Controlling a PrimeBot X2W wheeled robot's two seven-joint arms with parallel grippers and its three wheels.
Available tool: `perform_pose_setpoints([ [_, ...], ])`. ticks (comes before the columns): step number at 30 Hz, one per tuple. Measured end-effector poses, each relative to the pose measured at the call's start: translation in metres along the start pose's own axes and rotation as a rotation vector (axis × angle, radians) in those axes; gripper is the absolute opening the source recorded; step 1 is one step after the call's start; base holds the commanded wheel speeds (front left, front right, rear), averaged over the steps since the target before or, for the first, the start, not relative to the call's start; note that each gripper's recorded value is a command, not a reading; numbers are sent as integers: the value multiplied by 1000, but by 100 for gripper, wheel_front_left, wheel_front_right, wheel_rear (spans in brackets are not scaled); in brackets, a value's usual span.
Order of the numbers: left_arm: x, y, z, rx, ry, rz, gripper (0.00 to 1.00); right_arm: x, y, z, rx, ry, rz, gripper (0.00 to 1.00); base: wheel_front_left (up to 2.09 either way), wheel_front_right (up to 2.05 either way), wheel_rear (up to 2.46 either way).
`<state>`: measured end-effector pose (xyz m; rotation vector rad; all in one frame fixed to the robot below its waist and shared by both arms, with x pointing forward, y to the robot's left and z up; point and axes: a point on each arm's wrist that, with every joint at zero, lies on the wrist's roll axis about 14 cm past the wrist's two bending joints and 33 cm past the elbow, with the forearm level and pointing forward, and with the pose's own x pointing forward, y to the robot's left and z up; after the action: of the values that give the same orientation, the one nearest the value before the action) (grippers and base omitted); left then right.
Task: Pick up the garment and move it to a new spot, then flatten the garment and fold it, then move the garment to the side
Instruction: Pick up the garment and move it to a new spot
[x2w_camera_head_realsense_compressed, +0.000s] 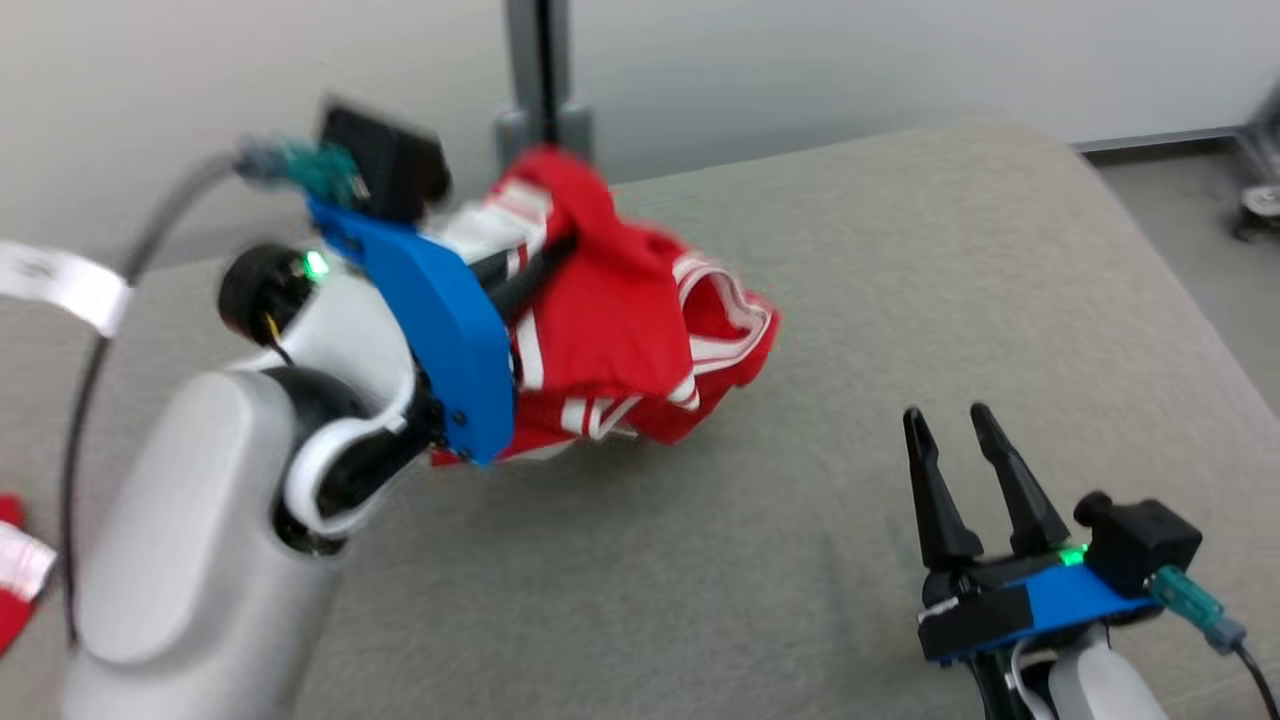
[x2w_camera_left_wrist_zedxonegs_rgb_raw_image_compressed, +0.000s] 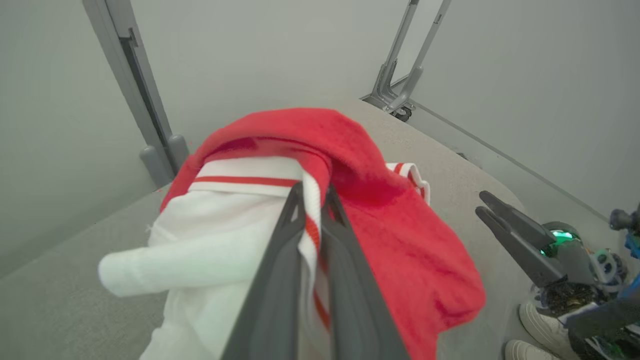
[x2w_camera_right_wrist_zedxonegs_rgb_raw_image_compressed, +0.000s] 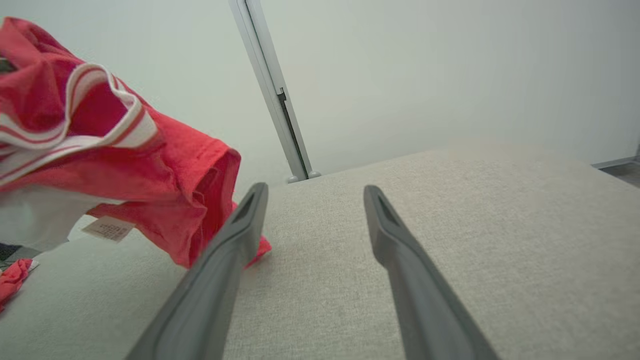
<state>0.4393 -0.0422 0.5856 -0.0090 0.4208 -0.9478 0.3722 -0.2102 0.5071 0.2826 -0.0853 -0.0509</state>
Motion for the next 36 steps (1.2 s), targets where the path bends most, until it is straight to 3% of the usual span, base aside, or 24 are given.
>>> perform_pose_setpoints([
  [8, 45, -18, -108, -10, 182, -28, 0, -22, -31, 13, -16, -32, -100, 100, 0, 0, 0],
  [9, 47, -17, -117, -5, 188, -15, 17, -23, -33, 15, -18, -36, -106, 100, 0, 0, 0],
  [10, 48, -15, -125, 1, 191, -2, 75, -25, -34, 16, -18, -39, -109, 100, 0, 0, 0],
  [11, 49, -11, -133, 7, 193, 19, 100, -26, -34, 16, -18, -39, -111, 100, 0, 0, 0],
  [17, 46, -9, -130, -47, 54, 83, 100, -26, -30, 15, -21, -39, -97, 100, 0, 0, 0],
  [20, 29, 3, -107, -98, -140, 166, 100, -20, -20, 17, -25, -45, -60, 100, 0, 0, 0],
  [21, 29, 3, -107, -98, -140, 166, 100, -20, -20, 17, -25, -45, -60, 100, 0, 0, 0],
  [27, -28, 38, -93, -221, -445, 363, 100, -9, -1, 11, -23, -24, -2, 100, 0, 0, 0],
  [36, -90, 74, -119, -222, -521, 600, 100, 4, 16, 4, -41, 5, 54, 100, 0, 0, 0],
])
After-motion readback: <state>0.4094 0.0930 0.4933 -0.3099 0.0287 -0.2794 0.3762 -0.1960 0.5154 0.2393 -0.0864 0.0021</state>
